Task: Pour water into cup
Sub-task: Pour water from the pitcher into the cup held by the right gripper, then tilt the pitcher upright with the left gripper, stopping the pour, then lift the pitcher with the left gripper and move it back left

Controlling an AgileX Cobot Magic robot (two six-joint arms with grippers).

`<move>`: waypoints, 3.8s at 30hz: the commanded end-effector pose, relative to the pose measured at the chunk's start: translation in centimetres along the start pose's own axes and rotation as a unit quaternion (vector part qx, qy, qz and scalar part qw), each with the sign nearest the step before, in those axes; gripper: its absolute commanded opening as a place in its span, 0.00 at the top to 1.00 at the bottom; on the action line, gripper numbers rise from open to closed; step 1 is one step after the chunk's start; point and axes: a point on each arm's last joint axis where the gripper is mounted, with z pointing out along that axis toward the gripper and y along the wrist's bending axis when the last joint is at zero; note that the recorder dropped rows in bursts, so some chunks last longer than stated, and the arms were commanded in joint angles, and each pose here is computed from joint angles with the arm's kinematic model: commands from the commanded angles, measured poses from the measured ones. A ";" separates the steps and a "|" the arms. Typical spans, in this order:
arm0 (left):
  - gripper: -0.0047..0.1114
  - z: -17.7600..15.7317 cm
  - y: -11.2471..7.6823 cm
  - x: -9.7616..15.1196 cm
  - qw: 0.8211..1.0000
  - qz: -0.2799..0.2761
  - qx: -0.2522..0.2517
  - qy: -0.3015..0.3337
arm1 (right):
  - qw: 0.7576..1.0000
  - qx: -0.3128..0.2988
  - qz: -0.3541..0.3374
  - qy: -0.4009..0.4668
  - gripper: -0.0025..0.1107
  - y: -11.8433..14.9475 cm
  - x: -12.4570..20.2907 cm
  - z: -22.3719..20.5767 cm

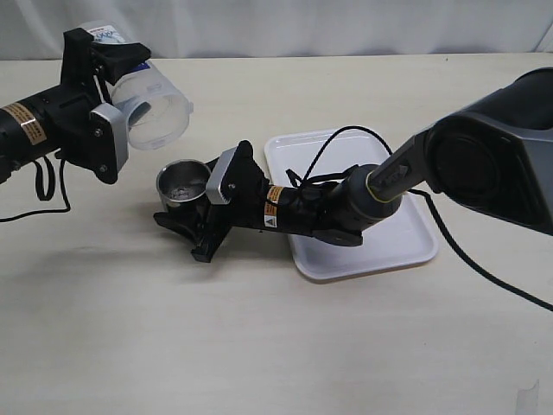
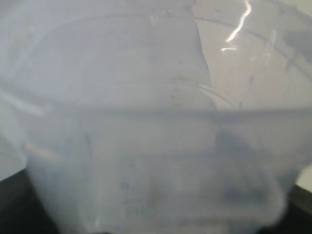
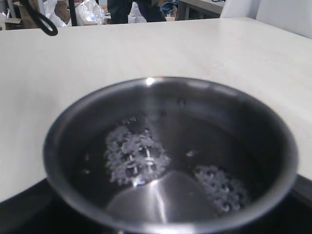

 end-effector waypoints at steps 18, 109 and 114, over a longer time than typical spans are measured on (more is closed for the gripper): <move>0.96 0.2 0.7 -0.2 1.000 0.000 -0.027 -0.006 | 1.000 0.001 -0.011 0.022 0.50 -0.1 0.4 -0.1; 0.96 0.2 0.4 -0.1 0.984 -0.181 -0.008 -0.005 | 1.000 0.001 -0.011 0.022 0.50 -0.1 0.4 -0.1; 0.96 0.2 0.4 -0.1 0.965 -0.262 -0.006 -0.005 | 1.000 0.001 -0.011 0.022 0.50 -0.1 0.4 -0.1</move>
